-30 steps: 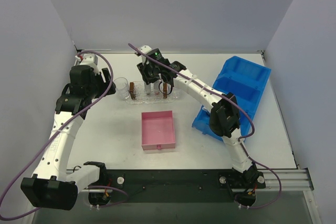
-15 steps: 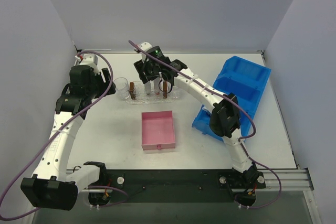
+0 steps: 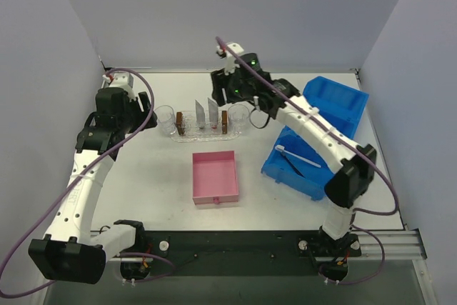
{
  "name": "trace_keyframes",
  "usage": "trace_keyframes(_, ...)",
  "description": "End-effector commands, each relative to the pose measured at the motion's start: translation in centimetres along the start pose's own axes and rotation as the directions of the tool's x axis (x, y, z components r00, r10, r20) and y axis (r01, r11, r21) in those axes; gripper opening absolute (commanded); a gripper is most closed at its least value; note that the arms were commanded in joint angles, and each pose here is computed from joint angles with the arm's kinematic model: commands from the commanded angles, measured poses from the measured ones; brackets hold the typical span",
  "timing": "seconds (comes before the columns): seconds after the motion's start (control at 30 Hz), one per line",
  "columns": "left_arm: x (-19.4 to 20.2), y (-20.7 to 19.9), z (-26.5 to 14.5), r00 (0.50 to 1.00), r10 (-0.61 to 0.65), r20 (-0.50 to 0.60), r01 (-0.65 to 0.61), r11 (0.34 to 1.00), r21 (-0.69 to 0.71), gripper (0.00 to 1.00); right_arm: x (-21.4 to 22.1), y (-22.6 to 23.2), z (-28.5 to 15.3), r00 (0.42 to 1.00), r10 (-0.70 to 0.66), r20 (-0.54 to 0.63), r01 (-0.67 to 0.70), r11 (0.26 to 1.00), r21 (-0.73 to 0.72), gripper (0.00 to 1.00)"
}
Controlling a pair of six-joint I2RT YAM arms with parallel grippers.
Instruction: Prepare toiletry sets of a toothbrush and toothpaste on the tray
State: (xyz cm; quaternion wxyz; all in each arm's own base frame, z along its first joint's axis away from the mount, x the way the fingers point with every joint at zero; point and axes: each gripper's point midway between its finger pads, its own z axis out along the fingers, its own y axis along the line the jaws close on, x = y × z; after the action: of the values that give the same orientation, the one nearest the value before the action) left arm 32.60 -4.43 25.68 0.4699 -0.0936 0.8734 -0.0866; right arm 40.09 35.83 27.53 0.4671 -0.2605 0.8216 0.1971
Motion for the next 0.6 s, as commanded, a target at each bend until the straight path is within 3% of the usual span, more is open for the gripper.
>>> trace_keyframes(0.0,-2.1,-0.8,-0.5,0.999,0.006,0.046,-0.006,1.0,0.011,0.73,2.1,-5.3,-6.1,0.99,0.144,-0.003,-0.143,0.984,0.103,0.54)
trace_keyframes(0.03,-1.7,-1.3,-0.2,0.999,0.015,0.033,-0.015,1.0,0.02,0.73,2.4,-6.9,-8.2,0.985,0.17,0.017,-0.171,0.977,0.131,0.54)
trace_keyframes(0.17,0.1,-3.0,1.2,0.998,0.064,-0.029,-0.063,0.997,0.05,0.72,10.6,-10.3,-11.2,0.961,0.255,-0.107,-0.226,0.948,0.223,0.53)
trace_keyframes(0.3,1.7,-4.0,2.8,0.995,0.049,-0.091,-0.042,0.996,0.077,0.72,15.4,-11.7,-13.7,0.932,0.321,-0.17,-0.273,0.928,0.252,0.52)
trace_keyframes(0.57,2.1,-4.7,4.3,0.993,0.041,-0.109,-0.03,0.995,0.098,0.72,21.6,-11.3,-13.9,0.903,0.238,-0.358,-0.173,0.963,0.204,0.52)
